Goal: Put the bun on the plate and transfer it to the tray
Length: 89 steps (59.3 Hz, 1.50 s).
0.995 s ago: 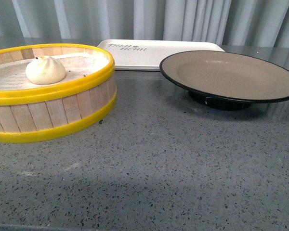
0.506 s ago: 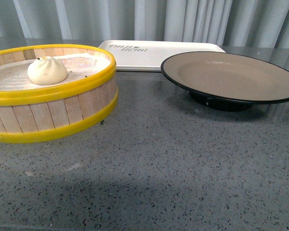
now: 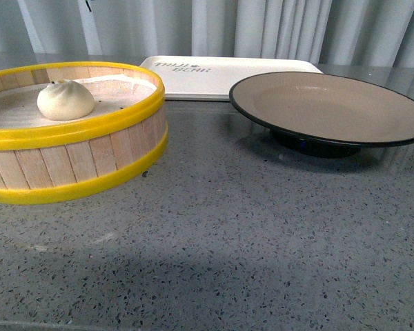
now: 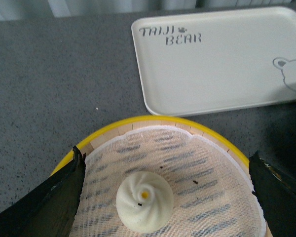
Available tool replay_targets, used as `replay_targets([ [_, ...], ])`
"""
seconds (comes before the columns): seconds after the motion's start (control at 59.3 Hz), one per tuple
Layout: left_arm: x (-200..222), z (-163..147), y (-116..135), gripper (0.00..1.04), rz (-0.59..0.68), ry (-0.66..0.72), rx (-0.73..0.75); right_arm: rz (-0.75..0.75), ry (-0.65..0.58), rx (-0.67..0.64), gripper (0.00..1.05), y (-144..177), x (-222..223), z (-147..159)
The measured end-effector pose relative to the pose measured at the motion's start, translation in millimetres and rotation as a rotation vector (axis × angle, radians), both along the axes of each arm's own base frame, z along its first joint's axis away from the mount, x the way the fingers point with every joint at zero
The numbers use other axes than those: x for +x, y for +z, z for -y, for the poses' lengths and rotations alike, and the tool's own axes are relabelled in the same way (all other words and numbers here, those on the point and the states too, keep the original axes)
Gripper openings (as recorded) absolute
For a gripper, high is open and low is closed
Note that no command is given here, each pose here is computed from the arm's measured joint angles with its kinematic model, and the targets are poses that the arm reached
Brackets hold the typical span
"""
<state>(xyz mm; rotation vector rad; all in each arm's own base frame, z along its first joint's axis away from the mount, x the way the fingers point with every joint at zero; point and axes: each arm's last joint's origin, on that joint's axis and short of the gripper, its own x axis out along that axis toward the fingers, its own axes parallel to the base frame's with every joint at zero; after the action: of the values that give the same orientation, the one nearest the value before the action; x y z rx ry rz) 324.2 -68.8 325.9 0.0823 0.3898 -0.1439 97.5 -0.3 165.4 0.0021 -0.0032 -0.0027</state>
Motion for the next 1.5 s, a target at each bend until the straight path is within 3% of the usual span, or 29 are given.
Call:
replay_targets([
  [0.86, 24.2, 8.7, -53.0, 0.98, -0.184, 0.072, 0.123, 0.0, 0.0, 0.0, 0.96, 0.0, 0.0, 0.0],
  [1.433, 29.1, 10.9, -68.0, 0.98, -0.235, 0.063, 0.158, 0.0, 0.0, 0.0, 0.96, 0.0, 0.0, 0.0],
  [1.501, 29.5, 11.0, -68.9, 0.91, -0.237, 0.062, 0.161, 0.0, 0.0, 0.0, 0.96, 0.0, 0.0, 0.0],
])
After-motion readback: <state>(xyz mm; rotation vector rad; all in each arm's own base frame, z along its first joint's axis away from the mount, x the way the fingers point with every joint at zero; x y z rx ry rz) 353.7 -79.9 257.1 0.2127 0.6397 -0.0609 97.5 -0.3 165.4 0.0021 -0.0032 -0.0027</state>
